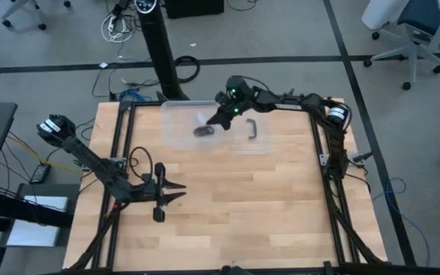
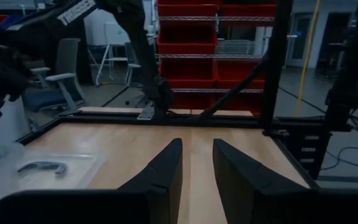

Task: Roll bandage
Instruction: Put the transparent zip bag into the transparent bin

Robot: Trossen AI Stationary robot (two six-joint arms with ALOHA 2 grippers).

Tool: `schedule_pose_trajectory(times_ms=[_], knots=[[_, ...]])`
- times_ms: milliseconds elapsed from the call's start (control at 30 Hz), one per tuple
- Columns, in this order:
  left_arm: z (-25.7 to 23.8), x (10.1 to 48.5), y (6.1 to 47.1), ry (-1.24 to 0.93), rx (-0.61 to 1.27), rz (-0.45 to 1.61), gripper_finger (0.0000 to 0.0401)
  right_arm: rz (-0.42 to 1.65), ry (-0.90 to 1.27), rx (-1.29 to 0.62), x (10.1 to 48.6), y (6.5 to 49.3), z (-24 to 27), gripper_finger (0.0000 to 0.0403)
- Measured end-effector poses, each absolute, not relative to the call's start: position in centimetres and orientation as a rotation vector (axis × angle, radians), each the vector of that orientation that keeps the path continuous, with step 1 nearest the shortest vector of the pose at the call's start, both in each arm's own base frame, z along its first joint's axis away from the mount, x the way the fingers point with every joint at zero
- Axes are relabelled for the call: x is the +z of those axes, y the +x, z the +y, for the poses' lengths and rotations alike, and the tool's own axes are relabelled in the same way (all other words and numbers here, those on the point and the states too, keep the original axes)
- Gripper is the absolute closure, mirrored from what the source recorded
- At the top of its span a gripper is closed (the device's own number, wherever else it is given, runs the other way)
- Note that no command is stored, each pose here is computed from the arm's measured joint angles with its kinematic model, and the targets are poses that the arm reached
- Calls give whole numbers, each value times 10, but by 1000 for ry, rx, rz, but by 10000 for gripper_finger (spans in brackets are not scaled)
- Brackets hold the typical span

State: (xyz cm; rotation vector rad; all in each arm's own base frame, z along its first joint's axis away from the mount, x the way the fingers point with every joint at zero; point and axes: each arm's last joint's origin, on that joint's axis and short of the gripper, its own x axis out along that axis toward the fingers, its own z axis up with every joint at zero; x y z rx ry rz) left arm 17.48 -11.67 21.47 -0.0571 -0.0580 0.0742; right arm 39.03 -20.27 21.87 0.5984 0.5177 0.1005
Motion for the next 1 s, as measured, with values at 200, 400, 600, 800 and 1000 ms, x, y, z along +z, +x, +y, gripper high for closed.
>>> schedule_pose_trajectory(times_ms=[200, 400, 600, 800, 1000], knots=[[-117, 216, 175, -56, 59, -65, 310, 453, 666, 239, 226, 402, -185, 402], [-117, 217, 175, -65, 59, -73, 310, 409, 624, 195, 247, 397, -183, 400], [-117, 217, 175, -74, 60, -76, 310, 440, 629, 182, 245, 398, -178, 340], [-117, 217, 175, -75, 60, -75, 310, 460, 630, 198, 248, 397, -171, 246], [-117, 217, 175, -76, 59, -74, 310, 483, 423, 138, 278, 375, -162, 210]])
